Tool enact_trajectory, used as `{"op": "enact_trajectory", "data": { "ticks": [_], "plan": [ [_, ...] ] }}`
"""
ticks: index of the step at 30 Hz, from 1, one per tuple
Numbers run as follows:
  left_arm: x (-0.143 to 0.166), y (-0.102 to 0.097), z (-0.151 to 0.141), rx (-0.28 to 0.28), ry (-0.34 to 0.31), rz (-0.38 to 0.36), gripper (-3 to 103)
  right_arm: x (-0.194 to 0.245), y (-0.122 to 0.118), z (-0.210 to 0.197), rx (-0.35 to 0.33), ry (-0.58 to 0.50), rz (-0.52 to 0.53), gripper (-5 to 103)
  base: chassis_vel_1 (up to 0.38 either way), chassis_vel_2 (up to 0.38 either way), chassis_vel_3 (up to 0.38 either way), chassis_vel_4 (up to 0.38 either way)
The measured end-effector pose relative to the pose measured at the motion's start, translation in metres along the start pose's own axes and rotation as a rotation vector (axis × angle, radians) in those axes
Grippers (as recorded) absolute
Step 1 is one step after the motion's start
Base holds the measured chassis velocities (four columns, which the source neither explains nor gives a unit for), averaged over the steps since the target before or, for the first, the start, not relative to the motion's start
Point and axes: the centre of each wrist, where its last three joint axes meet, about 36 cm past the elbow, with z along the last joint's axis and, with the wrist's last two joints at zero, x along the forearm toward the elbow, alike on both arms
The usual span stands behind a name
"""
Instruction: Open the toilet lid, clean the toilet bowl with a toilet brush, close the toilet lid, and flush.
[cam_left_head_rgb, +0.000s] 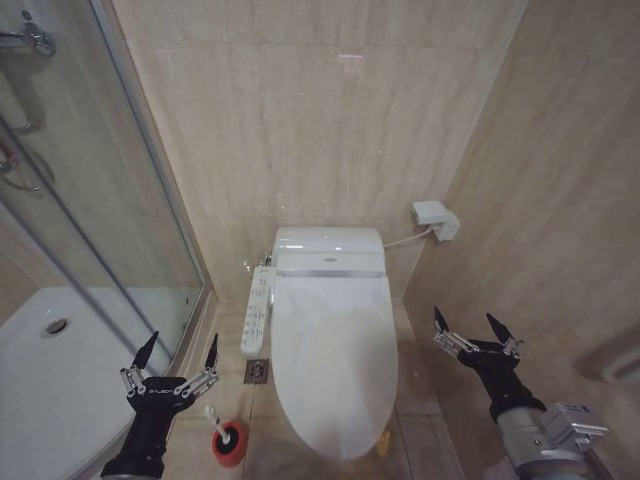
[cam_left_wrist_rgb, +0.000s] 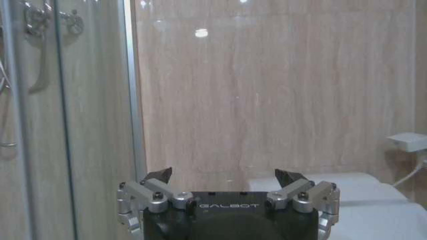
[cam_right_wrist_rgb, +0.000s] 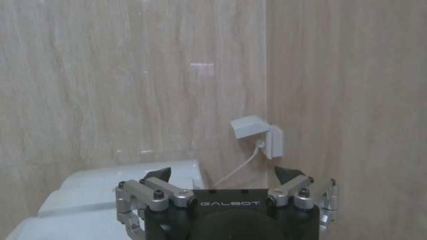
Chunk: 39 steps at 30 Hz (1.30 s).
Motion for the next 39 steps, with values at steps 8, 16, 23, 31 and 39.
{"op": "enact_trajectory", "data": {
  "ticks": [8, 16, 23, 31, 39],
  "plan": [
    [0.0000, 0.0000, 0.0000, 0.000, 0.000, 0.000, 100, 0.0000, 0.0000, 0.0000, 0.000, 0.000, 0.000, 100, 0.196, -0.201, -0.191, 0.202],
    [0.0000, 0.0000, 0.0000, 0.000, 0.000, 0.000, 100, 0.0000, 0.0000, 0.0000, 0.000, 0.000, 0.000, 100, 0.192, -0.183, -0.186, 0.190],
    [0.0000, 0.0000, 0.0000, 0.000, 0.000, 0.000, 100, 0.0000, 0.0000, 0.0000, 0.000, 0.000, 0.000, 100, 0.200, -0.205, -0.204, 0.191],
    [0.0000, 0.0000, 0.0000, 0.000, 0.000, 0.000, 100, 0.0000, 0.0000, 0.0000, 0.000, 0.000, 0.000, 100, 0.203, -0.195, -0.200, 0.204],
    [0.0000, 0.0000, 0.0001, 0.000, 0.000, 0.000, 100, 0.0000, 0.0000, 0.0000, 0.000, 0.000, 0.000, 100, 0.182, -0.184, -0.190, 0.178]
  ]
}}
